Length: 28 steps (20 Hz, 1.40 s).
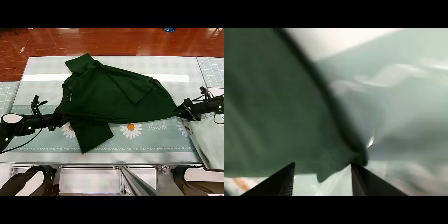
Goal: Fold the shirts.
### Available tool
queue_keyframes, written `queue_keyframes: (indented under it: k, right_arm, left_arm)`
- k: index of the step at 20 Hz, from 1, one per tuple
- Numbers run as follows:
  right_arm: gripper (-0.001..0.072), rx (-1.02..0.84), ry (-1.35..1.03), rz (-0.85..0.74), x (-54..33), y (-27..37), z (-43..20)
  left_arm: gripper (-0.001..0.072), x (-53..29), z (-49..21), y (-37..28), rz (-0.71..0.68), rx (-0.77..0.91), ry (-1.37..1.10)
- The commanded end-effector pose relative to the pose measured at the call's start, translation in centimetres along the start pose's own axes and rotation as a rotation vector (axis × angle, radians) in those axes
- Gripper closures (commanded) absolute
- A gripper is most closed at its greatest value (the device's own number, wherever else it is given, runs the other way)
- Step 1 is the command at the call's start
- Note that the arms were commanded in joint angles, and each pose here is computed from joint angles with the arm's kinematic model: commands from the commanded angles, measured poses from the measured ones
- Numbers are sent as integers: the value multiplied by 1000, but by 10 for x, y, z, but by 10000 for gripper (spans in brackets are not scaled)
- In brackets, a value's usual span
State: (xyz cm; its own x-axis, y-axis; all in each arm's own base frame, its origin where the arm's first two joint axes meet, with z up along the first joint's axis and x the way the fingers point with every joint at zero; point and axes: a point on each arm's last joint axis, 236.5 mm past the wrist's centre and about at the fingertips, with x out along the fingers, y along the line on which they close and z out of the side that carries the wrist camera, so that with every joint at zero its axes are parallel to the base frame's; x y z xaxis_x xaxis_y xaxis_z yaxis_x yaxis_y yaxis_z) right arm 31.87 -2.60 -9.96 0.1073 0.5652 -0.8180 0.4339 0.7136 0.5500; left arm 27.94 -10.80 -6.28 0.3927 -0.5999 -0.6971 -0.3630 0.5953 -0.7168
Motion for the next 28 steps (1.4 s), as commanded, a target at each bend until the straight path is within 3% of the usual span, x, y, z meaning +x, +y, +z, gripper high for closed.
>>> queue_keyframes:
  k: [1, 2, 3, 4, 5, 6, 11, 15, 19, 23, 28]
  right_arm:
    - [301, -32, -44, 20, 21, 22, 15]
    - [309, -38, -70, 28, 24, 29, 21]
    - [368, -46, -88, 23, 27, 33, 25]
    - [455, -55, -99, 21, 30, 37, 27]
    - [644, -66, -99, 32, 32, 44, 27]
    - [691, -75, -98, 60, 32, 53, 26]
    - [691, -289, -206, 158, -47, 138, 49]
    - [691, -554, -575, 191, -205, 251, 66]
    - [691, -806, -968, 191, -360, 344, 5]
    - [691, -920, -1235, 104, -441, 364, -90]
    - [691, -943, -1365, -62, -471, 339, -189]
  left_arm:
    - [687, 0, -1, 0, -1, 0, 4]
    - [688, 0, -1, 0, -1, 0, 4]
    - [687, 0, -1, 0, -1, 0, 3]
    - [687, 0, -1, 0, -1, 4, 3]
    - [687, 0, -1, 0, -2, 15, 3]
    - [687, 0, 0, -1, -2, 16, 2]
    - [688, -29, 52, -62, -81, 138, -119]
    - [687, -123, 118, -207, -285, 373, -364]
    - [688, -264, 114, -341, -425, 704, -616]
    - [688, -373, 70, -386, -296, 958, -806]
    - [688, -458, 10, -382, -46, 1084, -1048]
